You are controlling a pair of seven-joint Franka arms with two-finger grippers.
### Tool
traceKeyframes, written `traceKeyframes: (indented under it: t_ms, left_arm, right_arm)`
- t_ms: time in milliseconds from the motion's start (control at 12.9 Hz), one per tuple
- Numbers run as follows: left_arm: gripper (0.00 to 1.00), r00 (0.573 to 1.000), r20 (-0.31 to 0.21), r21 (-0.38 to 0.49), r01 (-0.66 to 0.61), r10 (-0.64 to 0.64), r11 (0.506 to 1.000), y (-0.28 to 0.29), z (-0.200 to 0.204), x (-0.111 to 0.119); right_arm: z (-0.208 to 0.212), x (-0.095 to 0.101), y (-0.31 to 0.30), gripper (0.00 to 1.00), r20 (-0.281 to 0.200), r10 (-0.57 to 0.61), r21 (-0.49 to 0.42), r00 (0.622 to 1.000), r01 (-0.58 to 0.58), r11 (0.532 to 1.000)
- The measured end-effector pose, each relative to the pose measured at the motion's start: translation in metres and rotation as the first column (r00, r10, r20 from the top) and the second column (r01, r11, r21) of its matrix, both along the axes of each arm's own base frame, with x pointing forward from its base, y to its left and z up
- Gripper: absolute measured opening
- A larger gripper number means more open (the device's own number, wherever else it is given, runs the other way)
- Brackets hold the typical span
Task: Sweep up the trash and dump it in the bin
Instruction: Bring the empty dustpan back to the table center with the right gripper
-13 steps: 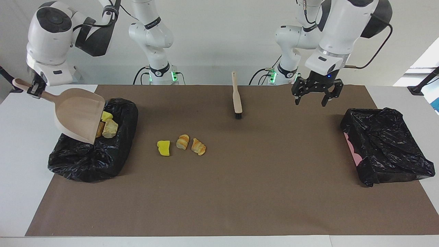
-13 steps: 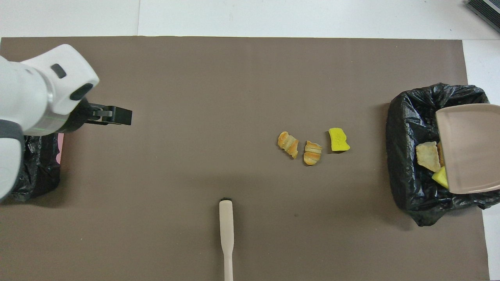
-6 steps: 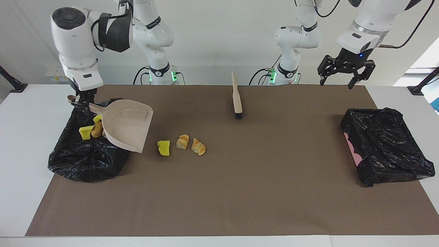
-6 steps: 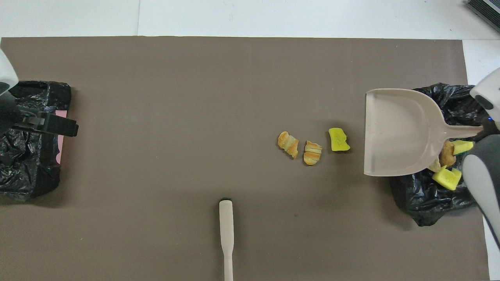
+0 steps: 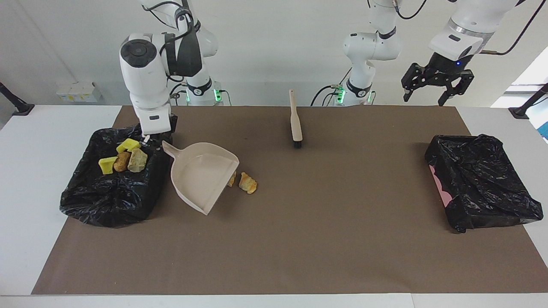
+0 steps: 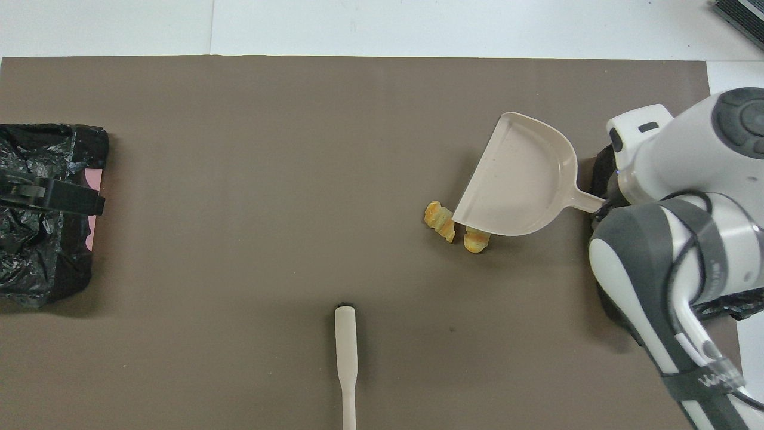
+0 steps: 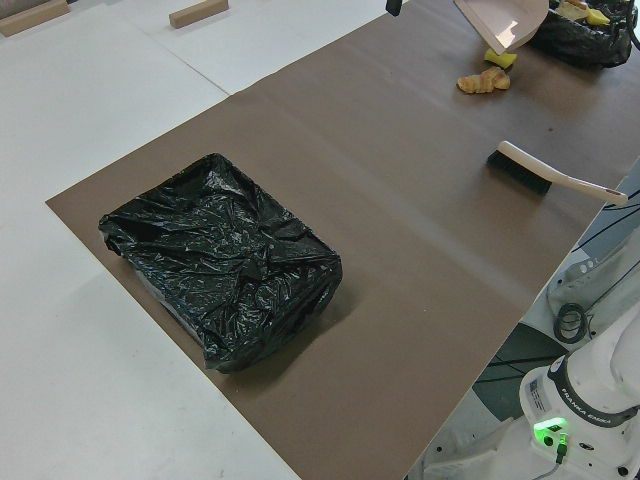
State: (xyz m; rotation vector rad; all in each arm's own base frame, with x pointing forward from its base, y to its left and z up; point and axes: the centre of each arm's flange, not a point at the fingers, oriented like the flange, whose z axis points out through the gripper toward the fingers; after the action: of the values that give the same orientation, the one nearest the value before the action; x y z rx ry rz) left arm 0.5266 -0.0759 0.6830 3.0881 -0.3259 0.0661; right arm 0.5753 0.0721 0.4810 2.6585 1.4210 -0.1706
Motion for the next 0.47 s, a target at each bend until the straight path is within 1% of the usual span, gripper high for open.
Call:
traceKeyframes:
  t_ms: [78,155,233,311,389,466]
  left_arm:
    - [1.0,1.0,-0.001,0.0,-0.002,0.002,1.0,0.001,0.0,0.0]
    - [1.0,1.0,-0.001,0.0,-0.004,0.004,1.0,0.002,0.0,0.0]
    - [1.0,1.0,-0.001,0.0,-0.005,0.005,1.0,0.003,0.0,0.0]
    - [1.0,1.0,-0.001,0.0,-0.005,0.005,1.0,0.003,0.0,0.0]
    - [1.0,1.0,-0.001,0.0,-0.005,0.005,1.0,0.003,0.0,0.0]
    - [1.0,1.0,-0.001,0.0,-0.006,0.006,1.0,0.003,0.0,0.0]
  right_arm:
    - [-0.011,0.003,0.018,0.31,0.018,-0.081,0.004,0.997,0.081,0.997]
    - [-0.018,0.005,0.035,0.31,0.038,-0.173,0.02,0.984,0.172,0.985]
    - [-0.022,0.005,0.053,0.31,0.048,-0.265,0.051,0.963,0.263,0.964]
    - [-0.026,0.004,0.072,0.31,0.051,-0.378,0.085,0.924,0.373,0.924]
    - [-0.029,0.003,0.087,0.31,0.053,-0.466,0.11,0.883,0.459,0.882]
    - [-0.034,0.004,0.107,0.31,0.049,-0.555,0.133,0.83,0.546,0.827]
